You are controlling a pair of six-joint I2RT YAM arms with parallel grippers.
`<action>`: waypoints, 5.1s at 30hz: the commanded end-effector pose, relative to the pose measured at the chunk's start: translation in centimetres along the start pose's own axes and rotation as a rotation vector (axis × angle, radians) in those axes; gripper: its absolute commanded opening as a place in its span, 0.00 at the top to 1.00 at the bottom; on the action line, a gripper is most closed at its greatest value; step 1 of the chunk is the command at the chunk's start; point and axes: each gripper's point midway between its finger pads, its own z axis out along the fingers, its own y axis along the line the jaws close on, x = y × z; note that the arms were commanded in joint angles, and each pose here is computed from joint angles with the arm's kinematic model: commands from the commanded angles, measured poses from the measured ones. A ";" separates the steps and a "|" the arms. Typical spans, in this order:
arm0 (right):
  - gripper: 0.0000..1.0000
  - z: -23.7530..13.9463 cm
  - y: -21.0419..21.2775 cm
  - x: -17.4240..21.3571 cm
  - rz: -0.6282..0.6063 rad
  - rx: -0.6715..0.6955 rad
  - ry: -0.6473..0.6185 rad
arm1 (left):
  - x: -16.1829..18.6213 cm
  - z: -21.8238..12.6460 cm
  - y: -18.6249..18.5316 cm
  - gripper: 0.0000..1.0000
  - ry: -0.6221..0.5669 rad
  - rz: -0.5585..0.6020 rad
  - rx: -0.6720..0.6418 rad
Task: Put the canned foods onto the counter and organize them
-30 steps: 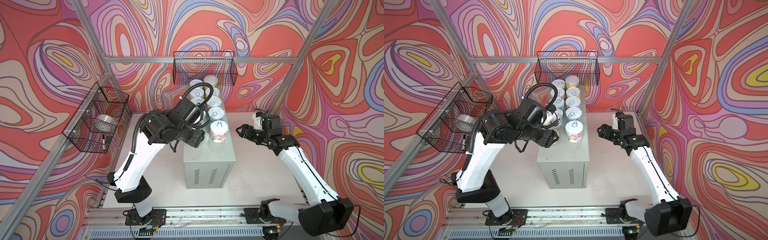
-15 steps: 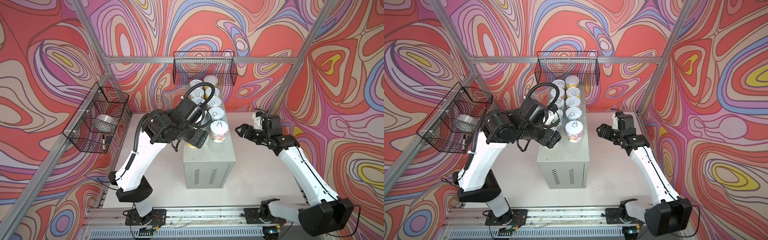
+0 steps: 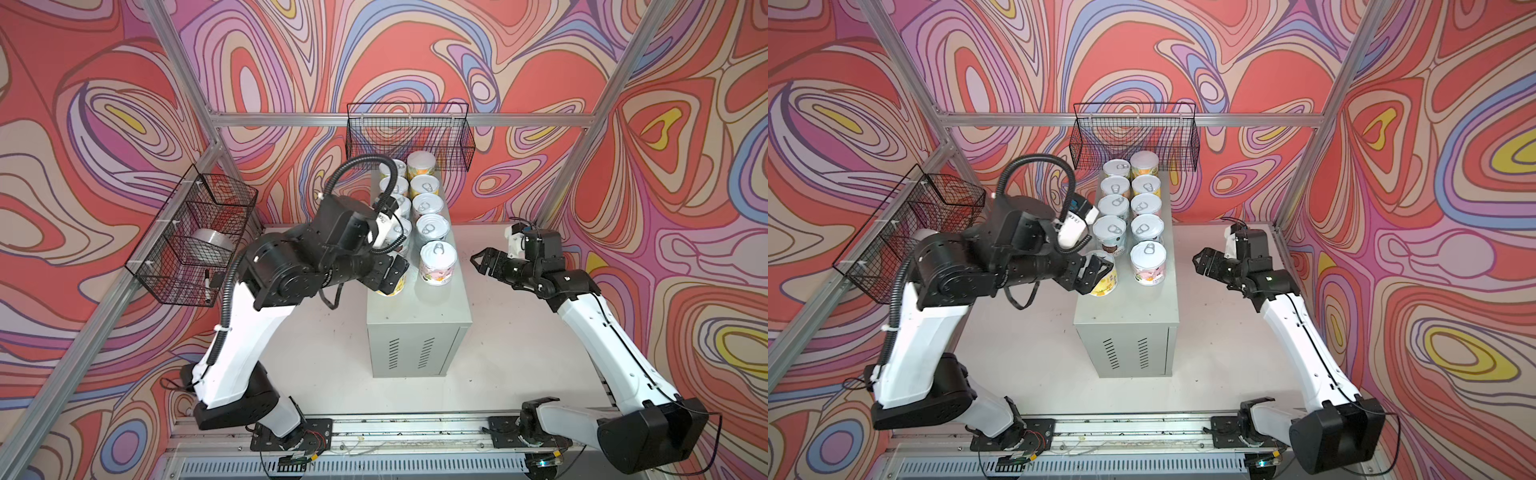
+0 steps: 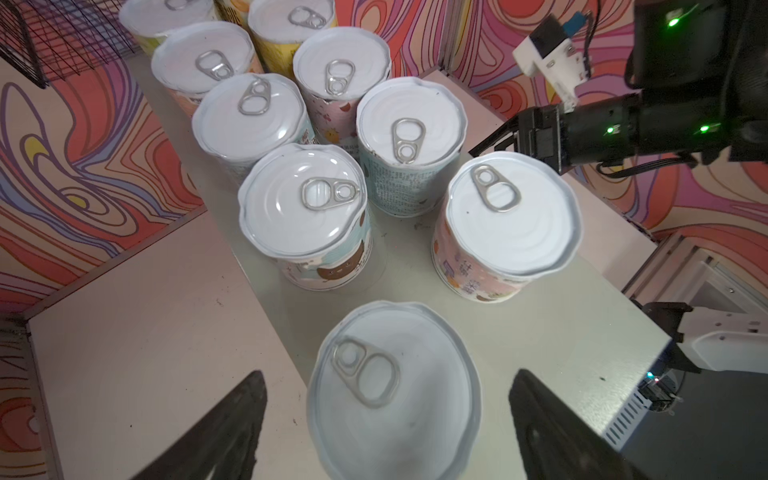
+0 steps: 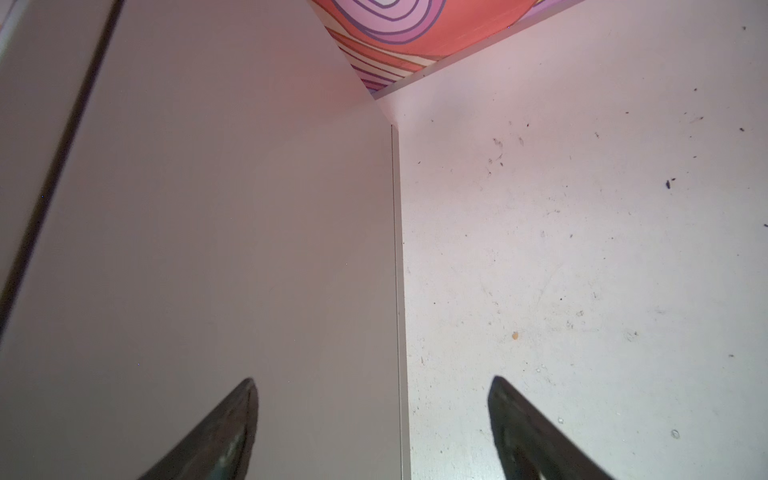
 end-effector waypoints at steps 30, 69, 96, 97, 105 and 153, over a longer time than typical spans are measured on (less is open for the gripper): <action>0.11 -0.6 0.9 -0.9 -0.005 -0.035 -0.023 | 4.9 0.9 1.6 0.48 -0.257 0.022 -0.029; 0.12 -0.2 1.1 -0.4 -0.017 -0.061 -0.008 | 3.6 3.4 -0.2 0.57 -0.242 0.057 0.033; 0.02 1.3 -5.4 -3.3 -0.114 0.262 -0.221 | 11.8 0.3 18.4 0.00 -0.233 -0.373 -0.649; 0.02 1.5 -6.1 -3.5 -0.117 0.293 -0.239 | 13.3 1.8 19.6 0.00 -0.234 -0.395 -0.687; 0.02 2.4 -7.4 -3.7 -0.231 0.300 -0.395 | 22.8 8.0 24.9 0.00 -0.338 -0.337 -0.969; 0.02 12.5 -18.3 2.4 -0.393 0.326 -0.480 | 31.9 17.2 31.8 0.00 -0.238 -0.341 -0.806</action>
